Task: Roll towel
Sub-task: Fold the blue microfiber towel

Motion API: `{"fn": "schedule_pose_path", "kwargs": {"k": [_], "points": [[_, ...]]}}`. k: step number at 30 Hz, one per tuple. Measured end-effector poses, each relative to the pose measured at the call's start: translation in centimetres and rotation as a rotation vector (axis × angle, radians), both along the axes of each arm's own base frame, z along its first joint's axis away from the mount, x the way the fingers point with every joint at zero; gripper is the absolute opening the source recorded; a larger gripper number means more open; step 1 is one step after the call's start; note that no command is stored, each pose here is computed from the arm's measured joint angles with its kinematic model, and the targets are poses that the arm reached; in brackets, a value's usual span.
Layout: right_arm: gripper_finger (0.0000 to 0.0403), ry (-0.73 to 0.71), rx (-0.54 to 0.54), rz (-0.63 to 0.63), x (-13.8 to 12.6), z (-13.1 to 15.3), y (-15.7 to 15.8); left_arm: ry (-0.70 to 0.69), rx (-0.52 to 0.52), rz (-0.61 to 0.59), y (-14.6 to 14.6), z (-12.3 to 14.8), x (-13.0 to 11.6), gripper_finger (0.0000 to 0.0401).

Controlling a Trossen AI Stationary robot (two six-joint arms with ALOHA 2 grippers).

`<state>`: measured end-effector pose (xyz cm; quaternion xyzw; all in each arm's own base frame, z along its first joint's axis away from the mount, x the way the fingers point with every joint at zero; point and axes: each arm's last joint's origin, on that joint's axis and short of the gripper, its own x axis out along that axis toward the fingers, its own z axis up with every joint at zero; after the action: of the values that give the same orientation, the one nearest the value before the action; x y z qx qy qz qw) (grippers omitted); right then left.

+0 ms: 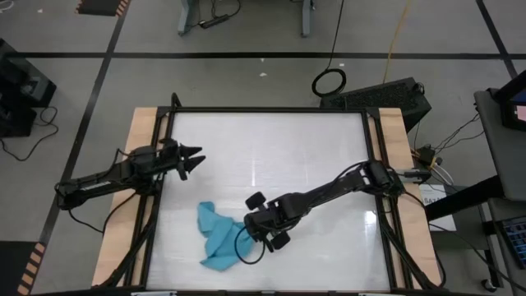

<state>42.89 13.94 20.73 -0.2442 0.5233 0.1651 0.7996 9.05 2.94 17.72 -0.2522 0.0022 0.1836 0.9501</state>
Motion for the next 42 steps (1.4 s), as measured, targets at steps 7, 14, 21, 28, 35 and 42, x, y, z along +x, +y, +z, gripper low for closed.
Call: {"fn": "schedule_pose_path", "kwargs": {"k": [7, 14, 21, 28, 35, 42], "points": [[0.0, 0.063, -0.018, -0.056, -0.8, 0.2, -0.3, -0.123, 0.064, 0.031, 0.1, 1.4, 0.0, 0.0279], [0.0, 0.09, -0.023, -0.07, -1.0, 0.1, -0.5, -0.102, 0.112, 0.027, 0.1, 1.4, 0.1, 0.0279], [0.0, 0.118, -0.031, -0.079, -1.3, 0.0, -0.6, -0.027, 0.053, -0.057, 0.0, 0.7, 0.6, 0.0279], [0.0, 0.143, -0.039, -0.087, -1.5, -0.1, -0.8, 0.02, 0.019, -0.286, -0.7, 0.2, 1.5, 0.0279], [0.0, 0.158, -0.043, -0.104, -1.5, -0.1, -1.3, -0.028, 0.033, -0.504, -2.9, 0.7, 3.4, 0.0279], [0.0, 0.159, -0.04, -0.125, -1.2, -0.1, -2.2, 0.062, 0.14, -0.559, -5.5, 1.5, 6.3, 0.0279]]}}
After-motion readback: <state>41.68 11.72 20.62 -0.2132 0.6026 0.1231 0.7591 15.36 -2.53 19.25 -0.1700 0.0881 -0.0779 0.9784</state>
